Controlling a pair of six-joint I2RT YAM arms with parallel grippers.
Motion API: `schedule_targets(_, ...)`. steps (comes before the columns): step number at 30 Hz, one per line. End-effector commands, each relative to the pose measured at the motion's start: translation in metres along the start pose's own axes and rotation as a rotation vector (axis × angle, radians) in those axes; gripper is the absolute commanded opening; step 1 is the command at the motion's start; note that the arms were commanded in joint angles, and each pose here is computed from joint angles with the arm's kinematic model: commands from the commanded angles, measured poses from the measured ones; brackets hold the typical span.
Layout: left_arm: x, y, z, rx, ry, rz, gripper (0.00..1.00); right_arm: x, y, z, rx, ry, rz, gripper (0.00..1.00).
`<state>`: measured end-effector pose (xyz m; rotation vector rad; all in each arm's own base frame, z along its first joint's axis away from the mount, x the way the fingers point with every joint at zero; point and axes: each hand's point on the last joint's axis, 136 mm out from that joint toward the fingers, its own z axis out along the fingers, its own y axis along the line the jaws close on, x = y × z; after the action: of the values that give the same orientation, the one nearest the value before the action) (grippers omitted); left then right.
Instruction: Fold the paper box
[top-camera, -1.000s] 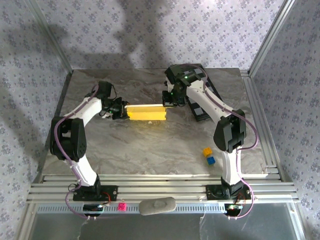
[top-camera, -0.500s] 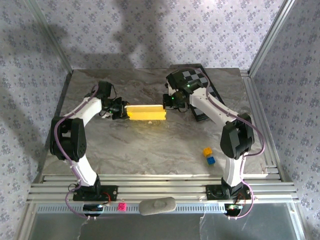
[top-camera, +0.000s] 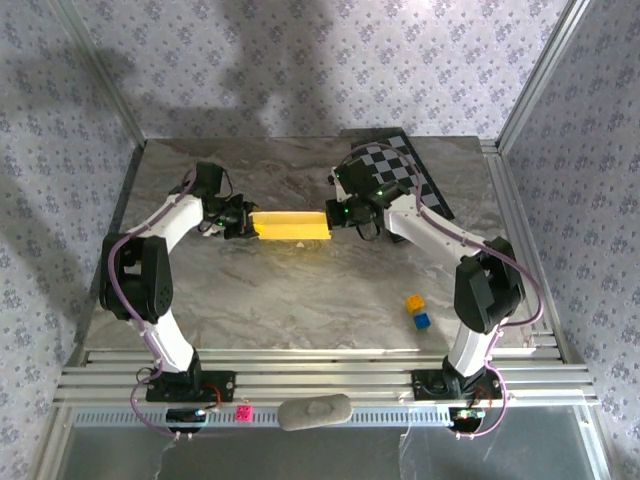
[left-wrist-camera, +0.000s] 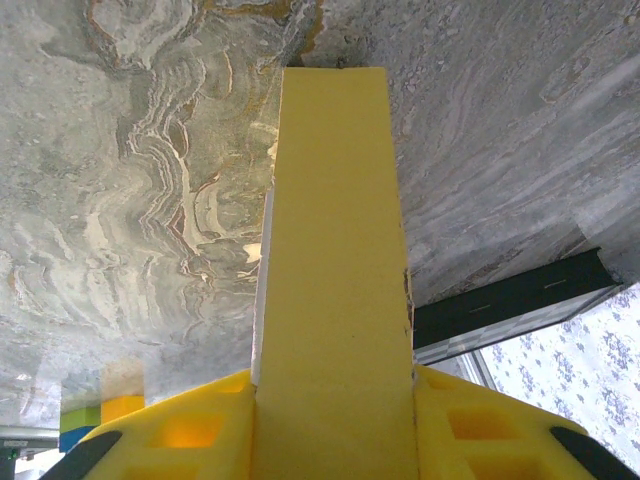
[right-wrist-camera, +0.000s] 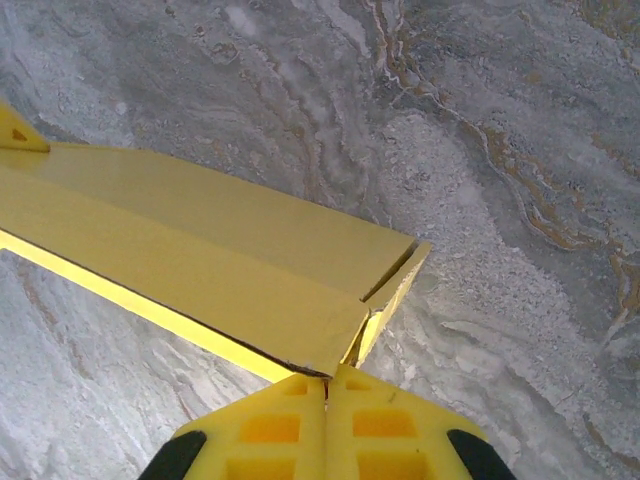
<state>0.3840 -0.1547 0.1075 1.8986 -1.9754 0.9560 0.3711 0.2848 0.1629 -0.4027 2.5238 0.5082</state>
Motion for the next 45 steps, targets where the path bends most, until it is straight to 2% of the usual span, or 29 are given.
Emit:
schedule_targets(1,0.004,-0.001,0.004,-0.013,0.019,0.001,0.27,0.022,0.008,0.012,-0.029,0.019,-0.096,0.0)
schedule_targets(9,0.0,0.001,0.007,-0.014,0.015,-0.012,0.26,0.036,0.007,0.02,0.0,-0.04,-0.24,0.0)
schedule_targets(12,-0.001,0.0,0.007,-0.012,0.012,-0.018,0.26,0.044,0.005,0.025,0.01,-0.021,-0.257,0.0)
schedule_targets(15,-0.002,0.0,0.007,-0.006,0.007,-0.025,0.2,0.048,0.002,0.028,0.031,0.007,-0.265,0.0)
schedule_targets(22,-0.005,0.002,0.008,-0.012,-0.008,-0.025,0.14,0.036,0.007,0.008,0.028,-0.004,-0.222,0.01)
schedule_targets(29,-0.007,0.005,0.009,-0.023,-0.013,-0.029,0.12,0.029,0.022,-0.001,-0.054,0.02,-0.174,0.13)
schedule_targets(38,-0.008,0.005,0.009,-0.022,-0.016,-0.03,0.09,0.025,0.027,-0.007,-0.092,0.024,-0.137,0.18)
schedule_targets(42,-0.008,0.005,0.008,-0.021,-0.017,-0.028,0.09,0.015,0.03,-0.021,-0.116,-0.023,-0.117,0.23)
schedule_targets(45,-0.009,0.006,0.009,-0.024,-0.018,-0.028,0.09,-0.002,0.027,-0.038,-0.138,-0.072,-0.029,0.28)
